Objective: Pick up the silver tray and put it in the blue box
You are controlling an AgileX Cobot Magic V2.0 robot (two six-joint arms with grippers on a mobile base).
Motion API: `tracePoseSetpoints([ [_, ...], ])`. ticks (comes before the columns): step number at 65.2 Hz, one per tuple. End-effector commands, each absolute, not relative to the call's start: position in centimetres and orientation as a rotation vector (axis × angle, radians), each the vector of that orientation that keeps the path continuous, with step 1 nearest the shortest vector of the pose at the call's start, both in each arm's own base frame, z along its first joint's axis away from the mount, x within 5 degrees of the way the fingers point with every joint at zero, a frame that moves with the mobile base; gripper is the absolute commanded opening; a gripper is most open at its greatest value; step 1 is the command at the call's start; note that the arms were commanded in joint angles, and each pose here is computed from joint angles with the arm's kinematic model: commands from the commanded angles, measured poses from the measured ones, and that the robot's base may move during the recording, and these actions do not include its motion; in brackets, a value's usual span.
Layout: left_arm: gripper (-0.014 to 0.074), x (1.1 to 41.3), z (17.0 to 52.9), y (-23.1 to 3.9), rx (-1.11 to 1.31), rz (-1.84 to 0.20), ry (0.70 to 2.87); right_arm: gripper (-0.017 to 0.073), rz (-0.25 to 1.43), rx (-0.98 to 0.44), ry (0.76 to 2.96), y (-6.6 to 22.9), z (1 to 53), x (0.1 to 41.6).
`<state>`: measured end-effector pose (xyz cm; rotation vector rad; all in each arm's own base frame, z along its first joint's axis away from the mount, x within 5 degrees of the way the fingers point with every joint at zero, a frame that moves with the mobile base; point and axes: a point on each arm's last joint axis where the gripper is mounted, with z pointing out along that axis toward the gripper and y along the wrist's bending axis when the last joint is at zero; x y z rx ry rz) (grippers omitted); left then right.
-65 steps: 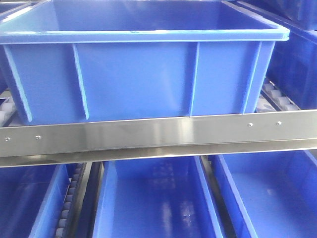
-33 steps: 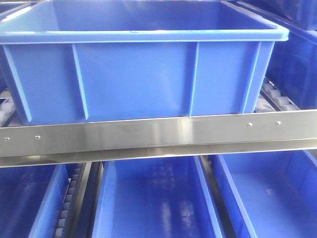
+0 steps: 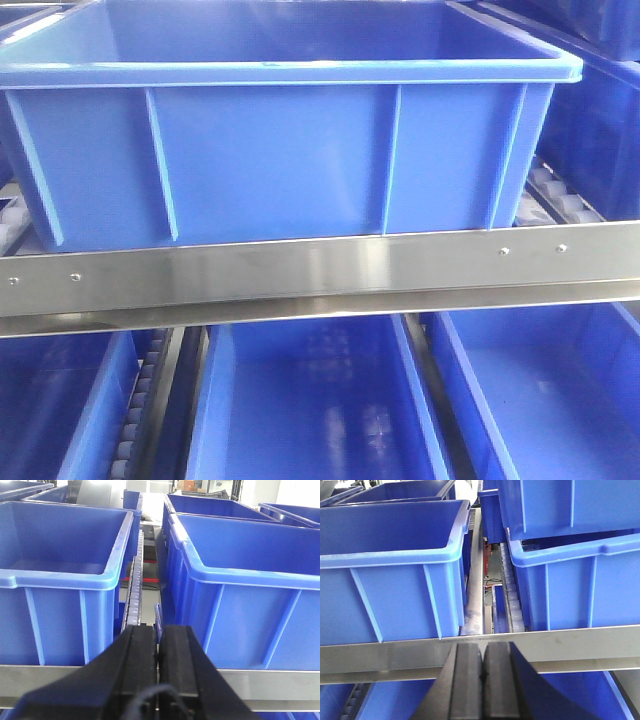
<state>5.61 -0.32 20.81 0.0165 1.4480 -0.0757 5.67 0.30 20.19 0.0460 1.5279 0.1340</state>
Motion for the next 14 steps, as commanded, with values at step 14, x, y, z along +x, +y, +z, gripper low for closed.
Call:
tracePoseSetpoints([
  [14, 0.0001, 5.44, 21.12, -0.33, 0.022, -0.081, 1.361, 0.0052, 0.132, 0.039, 1.401, 0.28, 21.71, 5.31],
])
